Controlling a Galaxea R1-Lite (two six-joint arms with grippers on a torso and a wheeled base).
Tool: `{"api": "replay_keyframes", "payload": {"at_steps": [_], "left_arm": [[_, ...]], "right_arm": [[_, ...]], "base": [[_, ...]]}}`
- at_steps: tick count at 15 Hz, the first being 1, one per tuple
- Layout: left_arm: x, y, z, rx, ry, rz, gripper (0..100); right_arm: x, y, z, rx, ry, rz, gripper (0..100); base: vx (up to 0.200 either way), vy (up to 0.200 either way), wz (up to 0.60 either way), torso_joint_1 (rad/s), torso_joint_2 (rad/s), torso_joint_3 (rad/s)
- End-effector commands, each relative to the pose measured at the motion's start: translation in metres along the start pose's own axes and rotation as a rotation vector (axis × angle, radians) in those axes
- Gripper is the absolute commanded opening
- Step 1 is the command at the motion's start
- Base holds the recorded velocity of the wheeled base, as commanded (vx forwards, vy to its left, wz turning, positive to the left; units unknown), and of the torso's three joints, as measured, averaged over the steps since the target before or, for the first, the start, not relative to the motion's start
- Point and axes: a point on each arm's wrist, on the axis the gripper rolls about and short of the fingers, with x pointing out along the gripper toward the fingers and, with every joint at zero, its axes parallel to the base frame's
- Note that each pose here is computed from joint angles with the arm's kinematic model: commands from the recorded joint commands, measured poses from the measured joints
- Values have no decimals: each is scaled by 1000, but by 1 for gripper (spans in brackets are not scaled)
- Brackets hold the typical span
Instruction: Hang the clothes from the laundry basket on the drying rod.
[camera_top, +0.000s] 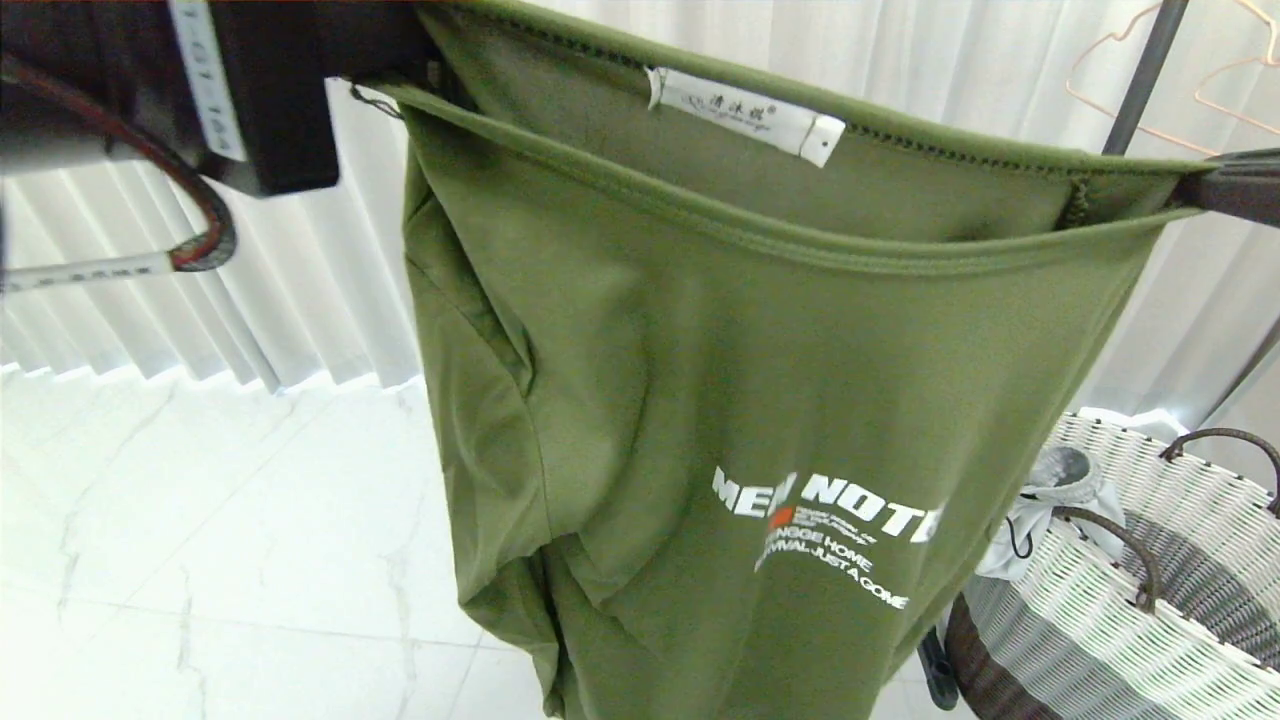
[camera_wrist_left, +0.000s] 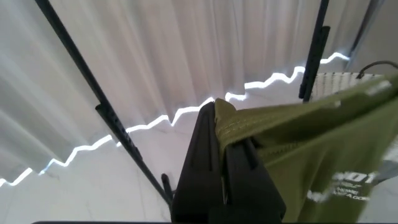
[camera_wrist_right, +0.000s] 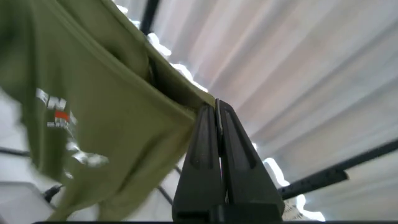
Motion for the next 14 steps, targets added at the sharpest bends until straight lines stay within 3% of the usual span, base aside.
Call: {"api": "replay_keyframes", "payload": {"at_steps": [1,7,10,11,14], "left_arm": [[15,-10,-5,24,31,-3,0],[4,-4,-4,20,23,32,0],[-2,0,-3,50,12,33,0],[-3,1,-2,54,8,34,0],[-3,1,-3,54,9,36,0]], "right_arm": [[-10,5,2,-1,-38,50,0],[-19,-3,3,15,-54,4,0],[-21,-6,4,17,-44,-49,0],[-24,-7,3,12,-45,-53,100],[-25,-6,0,-14,-39,-48,100]], "base": [[0,0,0,0,0,0],[0,0,0,0,0,0],[0,0,0,0,0,0],[0,0,0,0,0,0],[0,0,0,0,0,0]]}}
